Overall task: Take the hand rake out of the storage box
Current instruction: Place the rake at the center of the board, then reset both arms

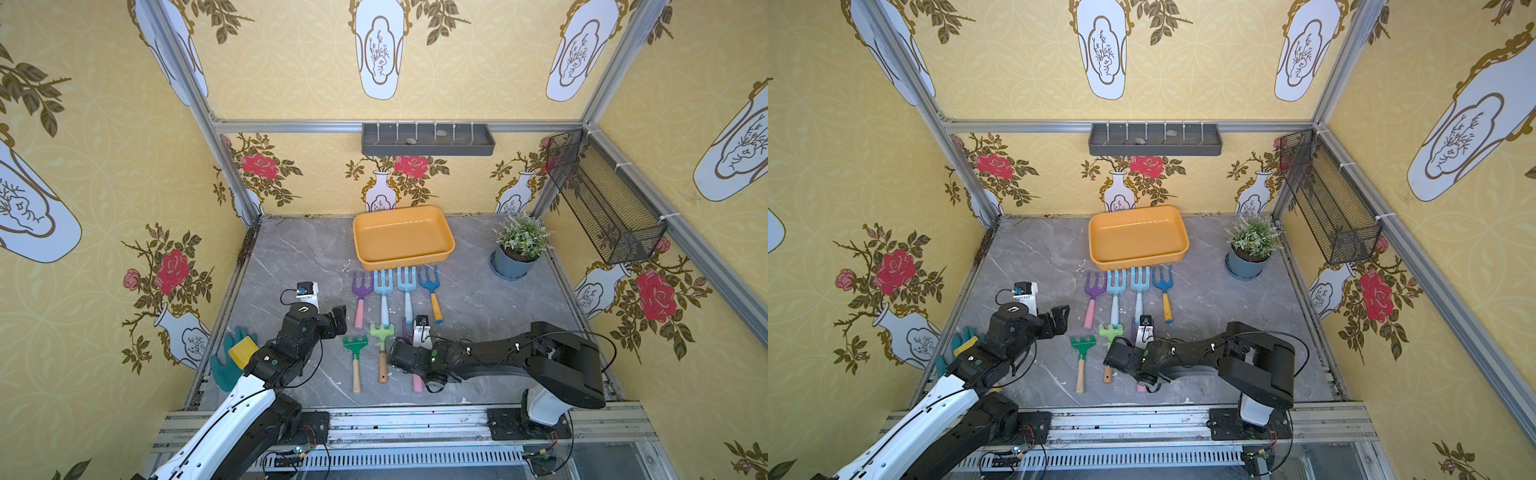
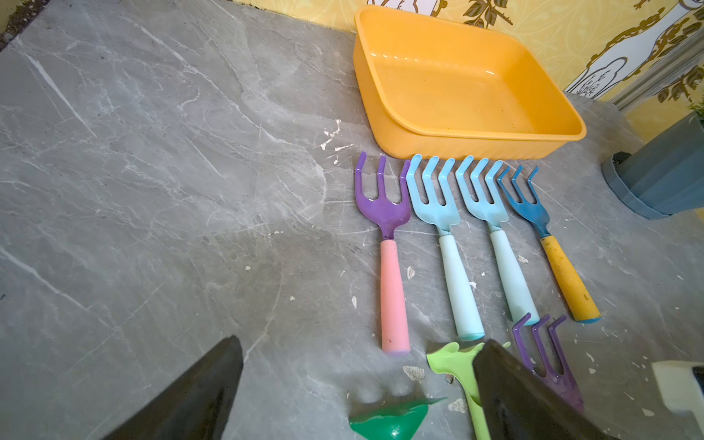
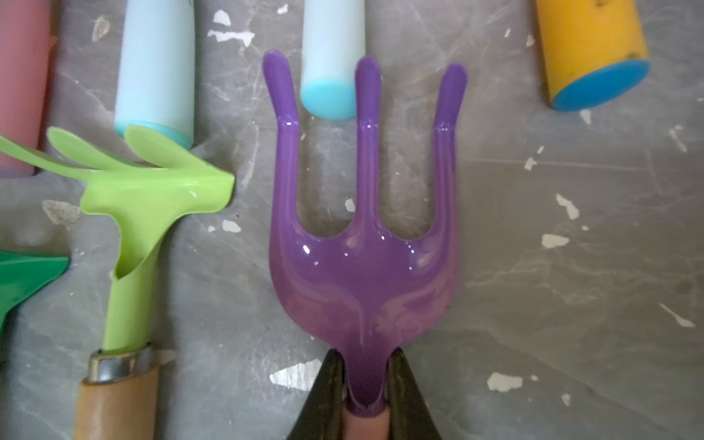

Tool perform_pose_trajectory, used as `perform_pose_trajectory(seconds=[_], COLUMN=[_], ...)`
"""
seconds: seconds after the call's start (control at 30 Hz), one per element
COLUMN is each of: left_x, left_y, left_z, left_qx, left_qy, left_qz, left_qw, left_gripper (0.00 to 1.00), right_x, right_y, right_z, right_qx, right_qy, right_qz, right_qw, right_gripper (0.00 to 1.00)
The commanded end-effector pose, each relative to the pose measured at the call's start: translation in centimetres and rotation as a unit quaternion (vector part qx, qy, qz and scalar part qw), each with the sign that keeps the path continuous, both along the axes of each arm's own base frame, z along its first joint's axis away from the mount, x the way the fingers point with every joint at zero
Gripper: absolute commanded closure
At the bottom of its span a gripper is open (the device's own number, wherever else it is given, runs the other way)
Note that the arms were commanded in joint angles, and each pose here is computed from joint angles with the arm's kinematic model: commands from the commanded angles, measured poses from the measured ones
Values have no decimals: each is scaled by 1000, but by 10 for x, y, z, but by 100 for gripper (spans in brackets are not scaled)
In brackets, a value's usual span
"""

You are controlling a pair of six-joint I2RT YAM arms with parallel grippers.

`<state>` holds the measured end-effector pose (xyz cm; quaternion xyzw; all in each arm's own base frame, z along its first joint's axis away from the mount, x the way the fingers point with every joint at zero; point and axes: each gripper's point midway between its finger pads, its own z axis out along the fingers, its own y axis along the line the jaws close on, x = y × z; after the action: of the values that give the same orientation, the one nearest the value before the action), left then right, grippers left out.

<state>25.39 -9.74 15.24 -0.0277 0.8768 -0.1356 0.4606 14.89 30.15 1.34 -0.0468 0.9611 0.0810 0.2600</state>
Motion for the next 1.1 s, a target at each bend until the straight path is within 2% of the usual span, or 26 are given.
perform_pose_trajectory(seconds=[0.0, 0.03, 0.07, 0.1, 0.17, 0.27, 0.33, 0.43, 0.47, 0.53, 0.6, 0.67, 0.7, 0.73, 0.87, 0.9, 0.97, 1.0, 1.03, 1.07], left_x=[1, 1, 1, 1, 1, 1, 2, 4, 6, 12, 15, 26, 32, 34, 49, 53, 55, 51, 51, 55], left_y=[1, 1, 2, 2, 2, 2, 2, 3, 5, 19, 54, 63, 73, 78, 103, 107, 115, 120, 124, 120], left_z=[0, 0, 0, 0, -1, -2, -3, -1, 0, 5, 9, 11, 18, 18, 13, 10, 0, -2, -2, -8], left_qx=[3, 3, 4, 5, 5, 6, 7, 10, 12, 34, 94, 166, 187, 196, 179, 179, 175, 152, 156, 158], left_qy=[-2, -2, -2, -2, 0, 1, 3, 1, -1, -12, -30, -79, -106, -100, -94, -111, -180, -225, -229, -205], left_qz=[3, 3, 3, 4, 5, 5, 6, 11, 17, 59, 143, 140, 165, 170, 178, 168, 156, 157, 157, 139], left_qw=[1000, 1000, 1000, 1000, 1000, 1000, 1000, 1000, 1000, 998, 985, 973, 963, 961, 963, 963, 955, 950, 948, 956], left_gripper=[0, 0, 0, 0, 0, 0, 0, 0, 0, 0, 0, 0, 0, 0, 0, 0, 0, 0, 0, 0], right_x=[-10, -10, -10, -9, -8, -8, -4, 10, 22, 45, 79, 112, 129, 143, 173, 178, 190, 198, 205, 210], right_y=[6, 6, 5, 5, 4, 4, 3, -3, -10, -20, -38, -62, -74, -87, -140, -152, -186, -204, -211, -213], right_z=[-7, -7, -8, -7, -5, 6, 22, 63, 83, 120, 149, 162, 166, 171, 179, 172, 147, 138, 129, 127], right_qx=[8, 8, 6, 4, -1, 0, 1, -6, -16, -24, -32, -41, -40, -43, -71, -72, -72, -68, -63, -70], right_qy=[25, 25, 24, 24, 21, 14, -1, -55, -89, -147, -197, -230, -247, -272, -377, -393, -389, -383, -347, -345], right_qz=[22, 21, 21, 18, 16, 18, 17, 14, 6, -4, -24, -43, -45, -38, -16, -2, -12, -34, -47, -39], right_qw=[999, 999, 999, 1000, 1000, 1000, 1000, 998, 996, 989, 980, 971, 967, 961, 923, 917, 918, 921, 935, 935], right_gripper=[89, 84, 73, 67, 64, 46, 41, 19, 1, 3, 3, 3, 3, 2, 3, 3, 2, 2, 3, 2])
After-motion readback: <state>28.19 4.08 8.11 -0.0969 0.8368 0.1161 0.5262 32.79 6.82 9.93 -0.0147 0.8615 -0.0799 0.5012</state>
